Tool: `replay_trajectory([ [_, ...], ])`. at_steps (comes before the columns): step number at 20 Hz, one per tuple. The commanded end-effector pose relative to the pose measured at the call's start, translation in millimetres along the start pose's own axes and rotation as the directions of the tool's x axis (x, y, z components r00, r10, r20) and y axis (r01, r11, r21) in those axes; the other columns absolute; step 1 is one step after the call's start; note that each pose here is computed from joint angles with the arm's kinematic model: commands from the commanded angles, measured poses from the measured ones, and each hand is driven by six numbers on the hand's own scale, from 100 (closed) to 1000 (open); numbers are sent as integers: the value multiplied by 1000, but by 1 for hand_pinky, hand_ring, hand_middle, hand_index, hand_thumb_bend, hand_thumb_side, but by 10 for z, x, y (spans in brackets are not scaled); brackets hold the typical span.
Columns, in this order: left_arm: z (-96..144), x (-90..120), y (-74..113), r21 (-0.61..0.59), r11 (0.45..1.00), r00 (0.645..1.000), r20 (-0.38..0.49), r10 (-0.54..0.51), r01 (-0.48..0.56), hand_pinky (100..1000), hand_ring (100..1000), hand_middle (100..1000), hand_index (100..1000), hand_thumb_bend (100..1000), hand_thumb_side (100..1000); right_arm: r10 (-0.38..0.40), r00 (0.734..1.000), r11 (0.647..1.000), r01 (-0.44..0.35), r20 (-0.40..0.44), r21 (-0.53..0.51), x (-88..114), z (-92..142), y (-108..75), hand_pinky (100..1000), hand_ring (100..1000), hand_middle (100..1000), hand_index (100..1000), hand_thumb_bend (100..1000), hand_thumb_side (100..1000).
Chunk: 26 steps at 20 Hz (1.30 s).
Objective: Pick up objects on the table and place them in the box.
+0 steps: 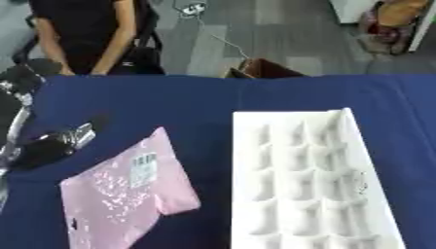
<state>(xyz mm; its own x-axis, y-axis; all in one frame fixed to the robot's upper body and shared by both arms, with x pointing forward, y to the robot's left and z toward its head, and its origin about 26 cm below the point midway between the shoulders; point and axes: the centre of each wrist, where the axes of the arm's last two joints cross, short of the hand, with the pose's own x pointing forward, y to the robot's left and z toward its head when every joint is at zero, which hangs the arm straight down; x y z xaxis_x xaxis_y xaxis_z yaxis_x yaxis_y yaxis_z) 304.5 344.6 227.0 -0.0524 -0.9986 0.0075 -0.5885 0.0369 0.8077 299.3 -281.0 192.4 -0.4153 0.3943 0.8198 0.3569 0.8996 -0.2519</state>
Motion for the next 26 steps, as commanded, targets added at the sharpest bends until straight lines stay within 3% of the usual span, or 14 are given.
replay_trajectory([
  [1,-36,-40,144,12,999,999,5,-52,52,873,907,882,939,717,957,11,1000,1000,-11,23,-12,59,-6,-48,745,841,831,930,100,896],
  [26,-75,-28,155,16,999,999,29,-36,36,877,909,880,938,698,967,8,1000,1000,-8,15,14,50,-1,-33,751,845,834,936,100,905],
])
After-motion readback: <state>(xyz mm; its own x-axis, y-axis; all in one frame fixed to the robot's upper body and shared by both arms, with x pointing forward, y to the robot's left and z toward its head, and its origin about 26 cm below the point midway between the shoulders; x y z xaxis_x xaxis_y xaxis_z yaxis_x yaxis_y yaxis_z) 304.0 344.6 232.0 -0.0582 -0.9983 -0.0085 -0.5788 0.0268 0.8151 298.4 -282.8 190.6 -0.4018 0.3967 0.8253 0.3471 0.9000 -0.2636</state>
